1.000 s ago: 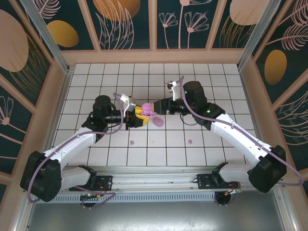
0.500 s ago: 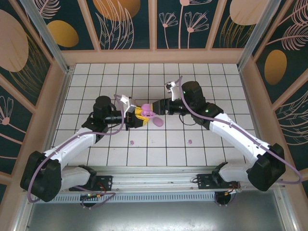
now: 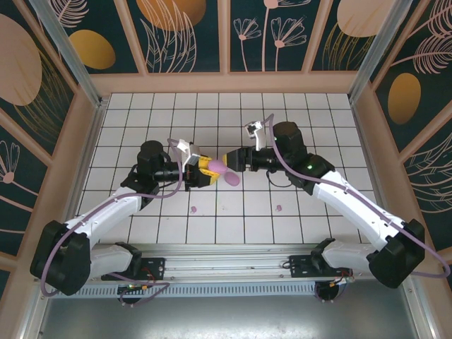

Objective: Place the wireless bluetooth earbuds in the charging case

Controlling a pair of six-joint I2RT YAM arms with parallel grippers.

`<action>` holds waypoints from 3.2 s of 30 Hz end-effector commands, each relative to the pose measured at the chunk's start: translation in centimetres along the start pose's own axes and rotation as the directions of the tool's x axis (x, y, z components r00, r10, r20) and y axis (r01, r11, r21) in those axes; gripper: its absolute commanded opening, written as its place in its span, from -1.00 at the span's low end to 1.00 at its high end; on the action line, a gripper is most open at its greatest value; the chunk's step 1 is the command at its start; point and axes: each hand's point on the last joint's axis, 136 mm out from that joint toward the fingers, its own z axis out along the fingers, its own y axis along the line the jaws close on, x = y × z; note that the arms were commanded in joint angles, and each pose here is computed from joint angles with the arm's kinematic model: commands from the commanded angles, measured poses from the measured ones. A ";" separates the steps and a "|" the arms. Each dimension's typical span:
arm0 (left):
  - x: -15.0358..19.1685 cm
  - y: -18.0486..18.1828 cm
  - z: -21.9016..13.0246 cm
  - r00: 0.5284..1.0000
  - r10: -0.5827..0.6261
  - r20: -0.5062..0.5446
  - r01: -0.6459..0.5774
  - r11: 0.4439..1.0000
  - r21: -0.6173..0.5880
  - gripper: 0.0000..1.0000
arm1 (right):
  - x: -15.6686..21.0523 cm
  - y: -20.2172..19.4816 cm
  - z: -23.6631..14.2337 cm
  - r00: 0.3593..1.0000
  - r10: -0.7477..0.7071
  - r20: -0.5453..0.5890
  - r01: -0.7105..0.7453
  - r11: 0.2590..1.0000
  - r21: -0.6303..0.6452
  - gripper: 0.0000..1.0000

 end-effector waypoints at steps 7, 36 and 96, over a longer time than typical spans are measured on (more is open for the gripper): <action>-0.6 1.2 -0.4 1.000 0.014 0.024 -0.013 0.999 -0.053 -1.00 | 1.7 -5.0 -4.5 0.969 0.215 0.124 -0.243 0.924 0.297 0.38; 0.5 1.4 -0.6 1.000 0.010 0.010 -0.009 0.997 -0.081 -1.00 | 18.9 -21.9 -8.7 0.778 0.598 0.192 -0.544 0.488 0.683 -0.32; 0.4 1.3 -0.7 1.000 -0.009 0.018 0.010 0.997 -0.077 -1.00 | 9.0 -8.9 -3.1 0.973 0.229 -0.043 -0.168 0.817 0.552 -0.83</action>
